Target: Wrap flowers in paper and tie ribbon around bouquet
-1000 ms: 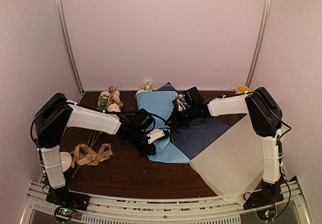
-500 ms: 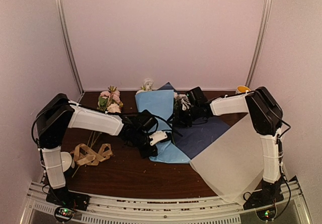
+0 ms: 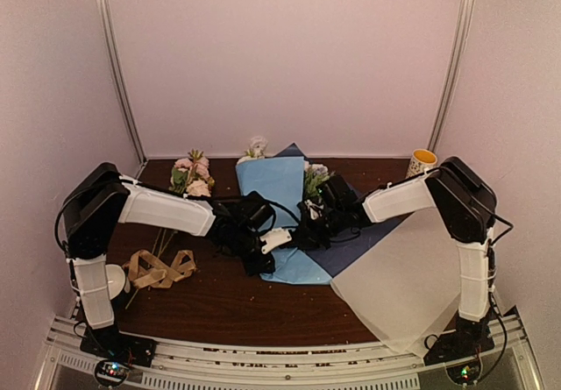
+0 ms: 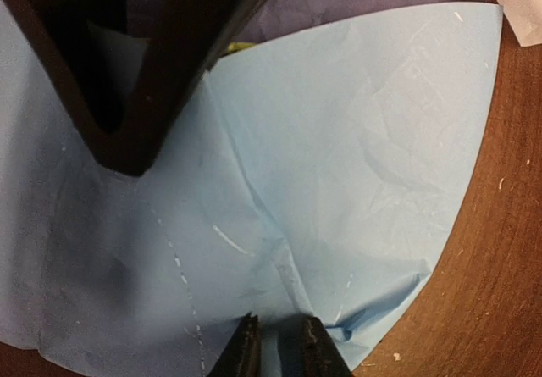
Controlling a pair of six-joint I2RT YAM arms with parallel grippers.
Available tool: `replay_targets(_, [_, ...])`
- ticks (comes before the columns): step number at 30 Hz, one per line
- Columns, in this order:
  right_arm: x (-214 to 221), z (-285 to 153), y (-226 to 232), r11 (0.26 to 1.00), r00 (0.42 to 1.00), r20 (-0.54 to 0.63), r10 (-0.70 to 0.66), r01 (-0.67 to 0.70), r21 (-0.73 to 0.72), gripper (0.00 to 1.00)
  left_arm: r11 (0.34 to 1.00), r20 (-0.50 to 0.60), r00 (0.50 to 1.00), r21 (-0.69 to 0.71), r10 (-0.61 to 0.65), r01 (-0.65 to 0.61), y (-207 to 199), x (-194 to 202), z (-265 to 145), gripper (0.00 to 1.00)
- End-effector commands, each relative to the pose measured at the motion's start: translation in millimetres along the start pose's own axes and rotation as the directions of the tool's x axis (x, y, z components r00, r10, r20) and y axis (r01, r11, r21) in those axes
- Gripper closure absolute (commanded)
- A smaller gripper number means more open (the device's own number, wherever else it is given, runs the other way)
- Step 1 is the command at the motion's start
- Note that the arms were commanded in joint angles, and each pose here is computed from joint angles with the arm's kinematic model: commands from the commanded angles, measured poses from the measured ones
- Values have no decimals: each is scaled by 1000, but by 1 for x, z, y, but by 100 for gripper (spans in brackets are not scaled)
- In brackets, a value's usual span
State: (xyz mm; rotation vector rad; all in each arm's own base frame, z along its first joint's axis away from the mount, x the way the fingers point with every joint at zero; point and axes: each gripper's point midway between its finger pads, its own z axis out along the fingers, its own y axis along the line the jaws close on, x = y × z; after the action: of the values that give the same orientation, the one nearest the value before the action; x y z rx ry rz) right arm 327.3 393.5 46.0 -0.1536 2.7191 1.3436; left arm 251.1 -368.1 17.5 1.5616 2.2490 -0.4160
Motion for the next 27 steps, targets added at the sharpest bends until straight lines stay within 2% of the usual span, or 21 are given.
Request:
replay_targets(1, [1,-16,-1,999,999,27,-25,23,46,100,1000,-75,997,20,5,-4,-5,21,13,78])
replay_targets(6, [2,-22,-22,992,999,52,-14,8,129,100,1000,-30,999,9,18,-18,-4,11,2,78])
replay_targets(13, [13,-13,-30,994,999,29,16,-19,110,100,998,150,987,15,58,-61,-10,-34,-45,71])
replay_targets(17, [13,-14,-31,993,999,33,11,-15,121,100,1000,249,968,-7,-3,4,15,-64,-64,69])
replay_targets(21, [12,-15,-31,992,999,38,12,-16,125,100,994,208,976,-67,-68,83,50,-66,-44,69])
replay_targets(23, [12,-16,-30,992,999,40,11,-16,127,100,996,158,985,-43,-65,73,50,-60,-24,70])
replay_targets(27, [9,-21,-26,991,999,49,-7,0,137,97,998,129,989,15,-66,65,41,-53,-4,69])
